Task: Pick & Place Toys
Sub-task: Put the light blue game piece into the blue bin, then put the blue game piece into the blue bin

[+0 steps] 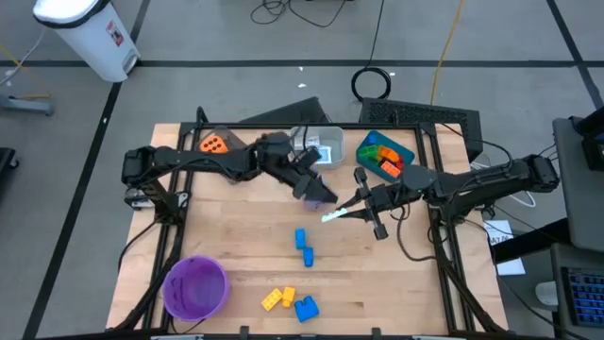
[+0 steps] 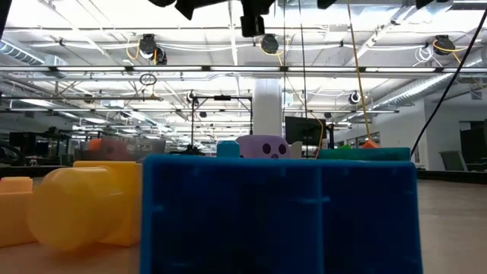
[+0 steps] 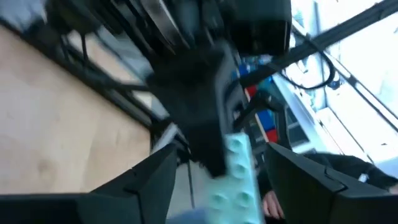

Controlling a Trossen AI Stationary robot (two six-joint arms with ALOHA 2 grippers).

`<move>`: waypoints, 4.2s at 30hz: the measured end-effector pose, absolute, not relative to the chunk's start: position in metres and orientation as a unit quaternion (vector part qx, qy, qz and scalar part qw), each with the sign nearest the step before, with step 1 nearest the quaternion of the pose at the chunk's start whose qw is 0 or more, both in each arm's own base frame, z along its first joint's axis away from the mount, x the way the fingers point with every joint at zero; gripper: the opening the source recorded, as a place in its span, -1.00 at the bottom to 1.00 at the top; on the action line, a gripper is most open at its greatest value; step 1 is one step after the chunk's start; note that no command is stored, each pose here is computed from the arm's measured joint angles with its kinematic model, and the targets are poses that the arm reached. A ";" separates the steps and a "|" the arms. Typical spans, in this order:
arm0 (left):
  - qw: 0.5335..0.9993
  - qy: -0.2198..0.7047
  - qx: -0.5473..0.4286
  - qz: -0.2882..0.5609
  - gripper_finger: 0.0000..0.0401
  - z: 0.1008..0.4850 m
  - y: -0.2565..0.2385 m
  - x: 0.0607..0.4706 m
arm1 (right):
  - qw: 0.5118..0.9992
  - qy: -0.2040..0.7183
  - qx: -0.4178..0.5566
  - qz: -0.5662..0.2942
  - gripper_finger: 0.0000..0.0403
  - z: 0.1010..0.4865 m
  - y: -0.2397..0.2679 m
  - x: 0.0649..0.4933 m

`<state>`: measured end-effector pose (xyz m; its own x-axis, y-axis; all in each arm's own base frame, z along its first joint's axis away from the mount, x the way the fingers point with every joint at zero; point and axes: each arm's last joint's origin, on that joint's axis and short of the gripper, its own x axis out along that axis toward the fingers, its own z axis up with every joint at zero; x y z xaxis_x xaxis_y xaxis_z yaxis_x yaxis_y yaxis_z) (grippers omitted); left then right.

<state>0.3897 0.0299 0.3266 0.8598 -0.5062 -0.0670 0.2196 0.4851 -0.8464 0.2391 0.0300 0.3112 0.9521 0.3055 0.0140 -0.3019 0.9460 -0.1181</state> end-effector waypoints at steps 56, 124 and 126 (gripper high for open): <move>0.899 -0.050 -0.318 -0.298 0.20 0.393 0.054 0.356 | 0.845 0.310 0.150 -0.408 -0.47 0.192 -0.080 0.128; 0.934 -0.029 -0.355 -0.002 0.20 0.356 -0.184 0.331 | 0.941 0.117 0.102 0.300 0.07 0.304 0.126 0.217; 0.933 -0.014 -0.360 -0.021 0.20 0.350 -0.186 0.335 | 0.940 0.126 0.100 0.300 0.07 0.300 0.128 0.221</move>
